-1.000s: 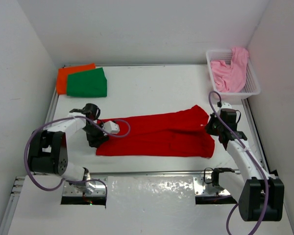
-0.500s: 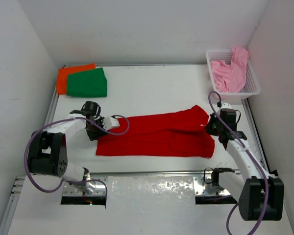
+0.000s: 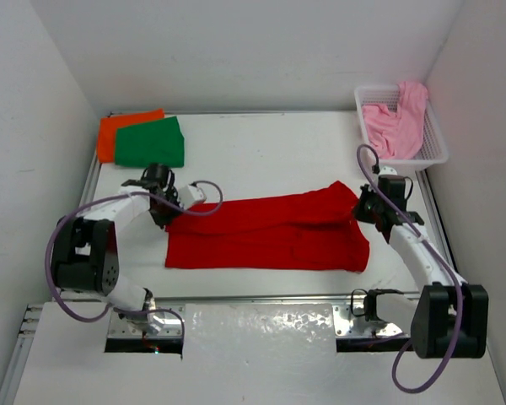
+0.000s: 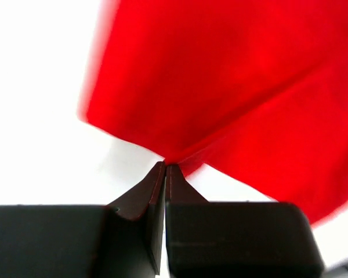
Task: Fold and stack the t-shirts
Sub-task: Fold the other side of the tshirt into a rectangle
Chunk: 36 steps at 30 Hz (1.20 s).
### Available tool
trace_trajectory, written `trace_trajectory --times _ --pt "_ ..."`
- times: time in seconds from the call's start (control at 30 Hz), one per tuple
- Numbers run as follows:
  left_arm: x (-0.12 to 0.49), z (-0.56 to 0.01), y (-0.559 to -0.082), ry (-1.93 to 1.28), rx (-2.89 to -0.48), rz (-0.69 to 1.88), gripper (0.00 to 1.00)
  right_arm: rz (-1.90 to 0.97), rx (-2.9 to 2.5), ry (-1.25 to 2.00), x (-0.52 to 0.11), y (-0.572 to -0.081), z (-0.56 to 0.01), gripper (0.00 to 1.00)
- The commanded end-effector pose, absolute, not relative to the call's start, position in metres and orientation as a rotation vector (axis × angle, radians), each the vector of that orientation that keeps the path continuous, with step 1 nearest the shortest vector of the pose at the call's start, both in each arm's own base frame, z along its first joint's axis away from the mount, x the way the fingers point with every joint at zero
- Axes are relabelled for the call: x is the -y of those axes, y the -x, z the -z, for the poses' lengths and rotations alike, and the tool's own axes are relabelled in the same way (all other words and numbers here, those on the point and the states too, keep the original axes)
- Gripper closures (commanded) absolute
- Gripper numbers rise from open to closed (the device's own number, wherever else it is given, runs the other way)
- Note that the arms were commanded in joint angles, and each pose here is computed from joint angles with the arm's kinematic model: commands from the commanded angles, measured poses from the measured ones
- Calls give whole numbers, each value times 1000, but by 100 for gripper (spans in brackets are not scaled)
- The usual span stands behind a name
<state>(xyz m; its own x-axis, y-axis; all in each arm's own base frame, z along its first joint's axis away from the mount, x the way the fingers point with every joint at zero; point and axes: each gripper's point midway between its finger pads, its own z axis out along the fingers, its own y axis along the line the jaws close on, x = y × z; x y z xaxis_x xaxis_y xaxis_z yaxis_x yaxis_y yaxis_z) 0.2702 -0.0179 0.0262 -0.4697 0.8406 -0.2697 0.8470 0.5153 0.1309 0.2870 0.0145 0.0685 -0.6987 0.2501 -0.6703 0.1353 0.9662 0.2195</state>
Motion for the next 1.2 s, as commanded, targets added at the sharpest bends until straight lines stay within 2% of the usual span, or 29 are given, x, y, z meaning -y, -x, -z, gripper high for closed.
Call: trace_trajectory --times 0.0,0.3,0.57,0.7,0.97,1.17 --pt "23 -51 -331 -1176 -2419 -26 100 -189 -2229 -208 -12 -334 -108 100" --pt "17 -92 -406 -935 -2348 -85 100 -208 -2177 -143 -14 -396 -149 100" --pt "9 -104 -401 -887 -2299 -116 100 -161 -2150 -105 -9 -382 -161 100" --pt "-21 -113 -405 -744 -2303 -175 100 -209 -2137 -113 -16 -377 -155 100" --pt "-18 -111 -430 -692 -2294 -130 100 -265 -2098 -113 -21 -464 -181 100" --pt "-2 -110 -423 -769 -2264 -41 100 -299 -2147 -112 -26 -464 -160 100"
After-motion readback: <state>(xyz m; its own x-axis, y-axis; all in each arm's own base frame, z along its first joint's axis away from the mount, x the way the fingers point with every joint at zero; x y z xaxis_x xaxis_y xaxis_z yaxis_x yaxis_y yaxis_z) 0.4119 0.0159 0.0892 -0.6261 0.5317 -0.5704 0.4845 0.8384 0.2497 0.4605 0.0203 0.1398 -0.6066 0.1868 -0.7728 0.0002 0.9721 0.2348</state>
